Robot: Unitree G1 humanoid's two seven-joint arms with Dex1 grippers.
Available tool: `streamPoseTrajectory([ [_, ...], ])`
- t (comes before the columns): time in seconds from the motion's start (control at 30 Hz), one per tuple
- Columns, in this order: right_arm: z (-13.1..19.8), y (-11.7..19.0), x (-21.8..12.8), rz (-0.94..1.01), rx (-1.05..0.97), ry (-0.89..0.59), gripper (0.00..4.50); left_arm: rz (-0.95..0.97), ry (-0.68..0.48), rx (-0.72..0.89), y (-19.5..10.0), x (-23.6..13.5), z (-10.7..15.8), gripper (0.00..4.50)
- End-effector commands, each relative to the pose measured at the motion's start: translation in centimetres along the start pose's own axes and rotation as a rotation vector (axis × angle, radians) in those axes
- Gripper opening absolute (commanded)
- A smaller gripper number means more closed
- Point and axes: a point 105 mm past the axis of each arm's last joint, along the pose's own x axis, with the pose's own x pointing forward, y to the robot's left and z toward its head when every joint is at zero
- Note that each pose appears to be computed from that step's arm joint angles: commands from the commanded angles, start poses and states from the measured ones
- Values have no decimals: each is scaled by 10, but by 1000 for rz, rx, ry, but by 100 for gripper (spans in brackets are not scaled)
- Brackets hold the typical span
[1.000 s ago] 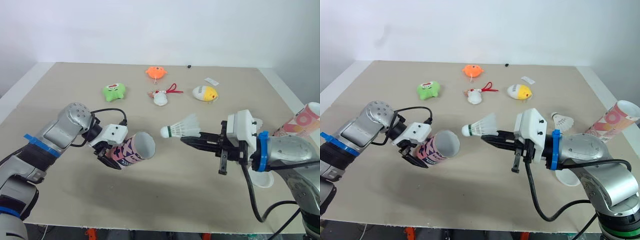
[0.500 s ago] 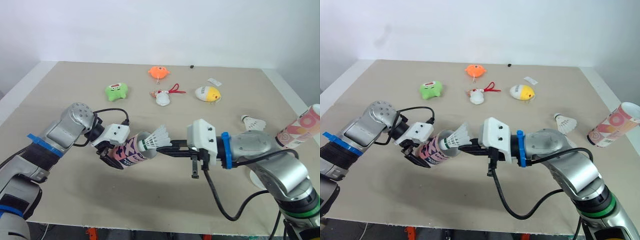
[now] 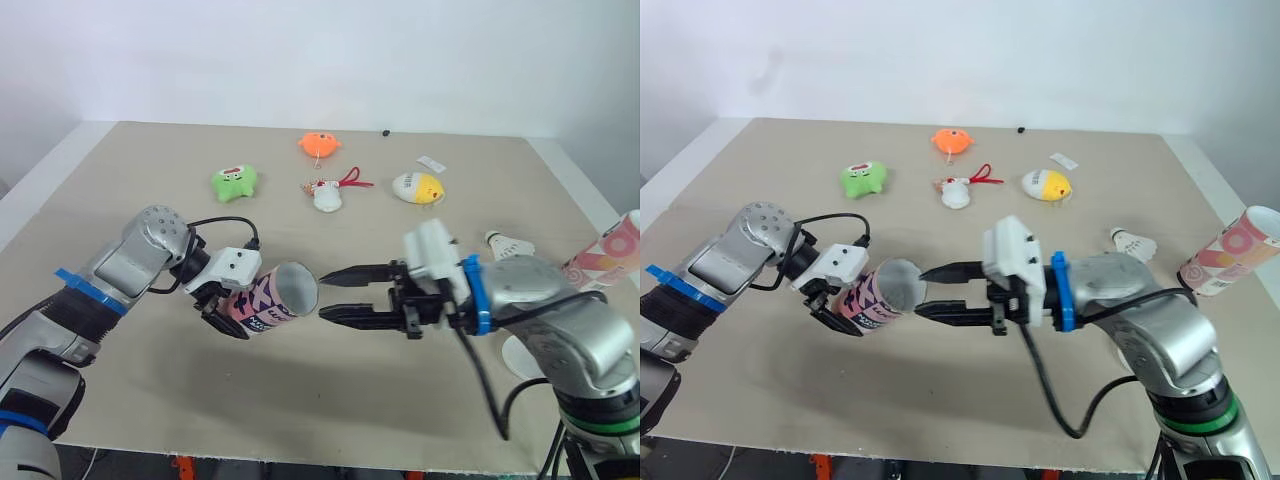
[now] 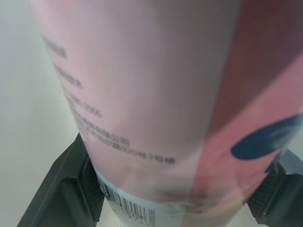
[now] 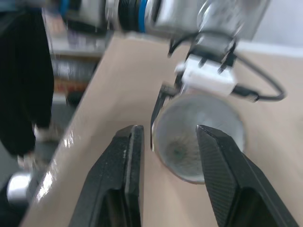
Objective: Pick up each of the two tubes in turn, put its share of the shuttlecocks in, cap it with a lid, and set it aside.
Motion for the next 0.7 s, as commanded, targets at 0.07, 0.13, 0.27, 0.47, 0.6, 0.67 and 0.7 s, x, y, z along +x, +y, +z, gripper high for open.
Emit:
streamPoseTrajectory([
  [0.07, -3, -6, -44, -253, 33, 49, 205, -27, -17, 13, -5, 8, 4, 340],
  [0.13, -10, -7, -58, -345, 55, 87, 205, -27, -20, 14, -5, 8, 4, 340],
  [0.27, -35, 3, -107, -609, 124, 229, 205, -44, -77, 46, -5, 12, 15, 340],
  [0.47, -44, 15, -147, -748, 166, 334, 205, -58, -135, 101, 3, 16, 35, 340],
  [0.6, -57, 11, -167, -843, 204, 367, 205, -49, -112, 96, 13, 19, 31, 340],
  [0.67, -71, 7, -175, -890, 239, 395, 205, -51, -97, 84, 15, 21, 25, 340],
  [0.7, -78, 4, -178, -912, 256, 410, 205, -53, -90, 78, 15, 22, 22, 340],
])
